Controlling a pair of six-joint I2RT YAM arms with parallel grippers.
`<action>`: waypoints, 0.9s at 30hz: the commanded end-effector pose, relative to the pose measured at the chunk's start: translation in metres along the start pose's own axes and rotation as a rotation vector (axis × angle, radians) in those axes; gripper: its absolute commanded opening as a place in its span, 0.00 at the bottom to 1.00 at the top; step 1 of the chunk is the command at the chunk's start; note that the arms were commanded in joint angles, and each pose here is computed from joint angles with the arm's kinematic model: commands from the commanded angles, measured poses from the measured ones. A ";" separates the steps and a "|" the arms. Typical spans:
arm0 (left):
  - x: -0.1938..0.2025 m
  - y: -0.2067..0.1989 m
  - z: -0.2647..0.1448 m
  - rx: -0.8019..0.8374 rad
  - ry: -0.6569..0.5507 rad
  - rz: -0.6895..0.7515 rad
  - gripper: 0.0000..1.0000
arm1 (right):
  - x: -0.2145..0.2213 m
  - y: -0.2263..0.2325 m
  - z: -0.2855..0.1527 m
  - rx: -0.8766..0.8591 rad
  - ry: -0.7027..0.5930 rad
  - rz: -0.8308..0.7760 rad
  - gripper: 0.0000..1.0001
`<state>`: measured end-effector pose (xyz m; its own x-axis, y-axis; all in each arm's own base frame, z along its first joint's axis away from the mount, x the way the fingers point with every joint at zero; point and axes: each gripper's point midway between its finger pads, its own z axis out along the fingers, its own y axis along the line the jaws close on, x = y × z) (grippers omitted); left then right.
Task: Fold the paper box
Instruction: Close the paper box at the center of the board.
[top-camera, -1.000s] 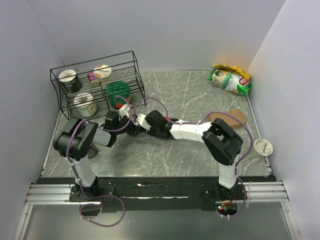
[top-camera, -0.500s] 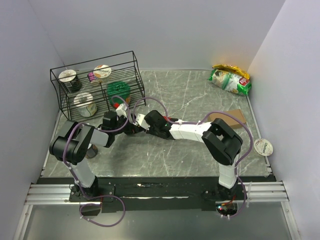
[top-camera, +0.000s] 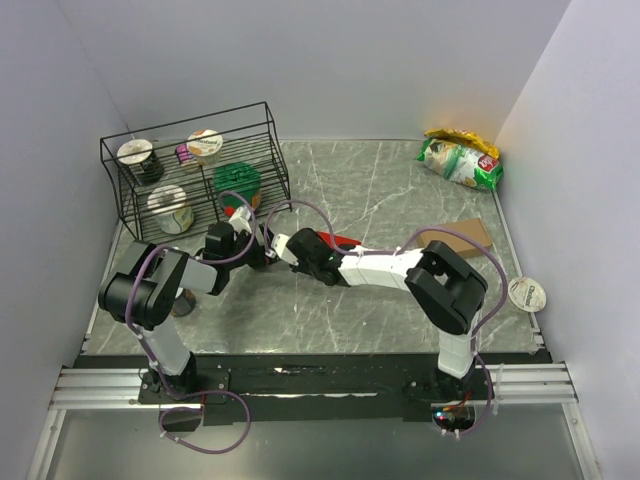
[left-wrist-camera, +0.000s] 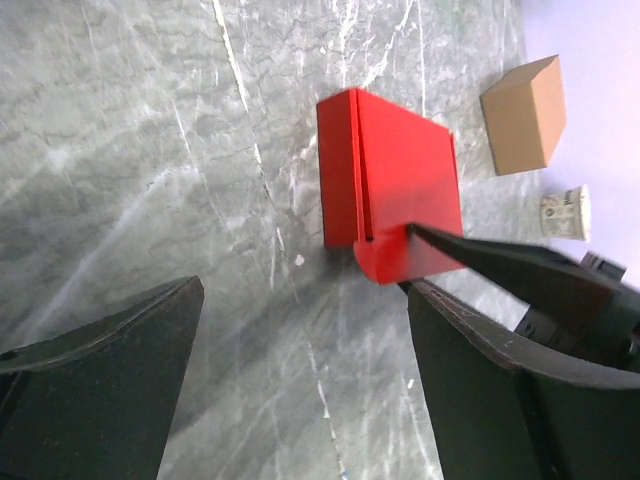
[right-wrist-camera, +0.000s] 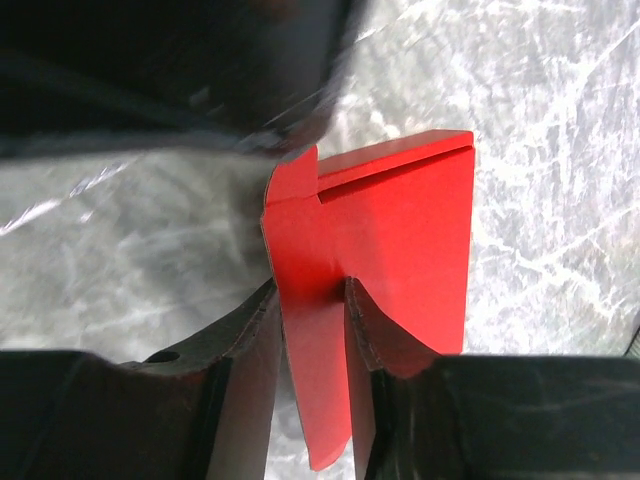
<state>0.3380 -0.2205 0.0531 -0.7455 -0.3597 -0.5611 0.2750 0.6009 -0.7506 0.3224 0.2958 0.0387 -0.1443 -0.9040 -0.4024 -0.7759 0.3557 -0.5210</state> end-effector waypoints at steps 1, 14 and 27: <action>-0.018 -0.028 0.005 0.091 -0.042 -0.022 0.89 | 0.007 0.024 -0.019 -0.077 0.011 -0.035 0.00; 0.029 -0.042 0.017 0.174 0.115 -0.162 0.84 | -0.008 0.030 -0.049 -0.106 -0.069 0.012 0.00; 0.059 -0.037 0.025 0.154 0.177 -0.211 0.79 | -0.002 0.052 -0.048 -0.153 -0.076 0.015 0.00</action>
<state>0.3056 -0.2778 0.0499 -0.8672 -0.3455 -0.3585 0.2076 0.4035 -0.8911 0.2736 0.2989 0.0613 -0.1013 -0.8818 -0.4606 -0.8221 0.3349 -0.4605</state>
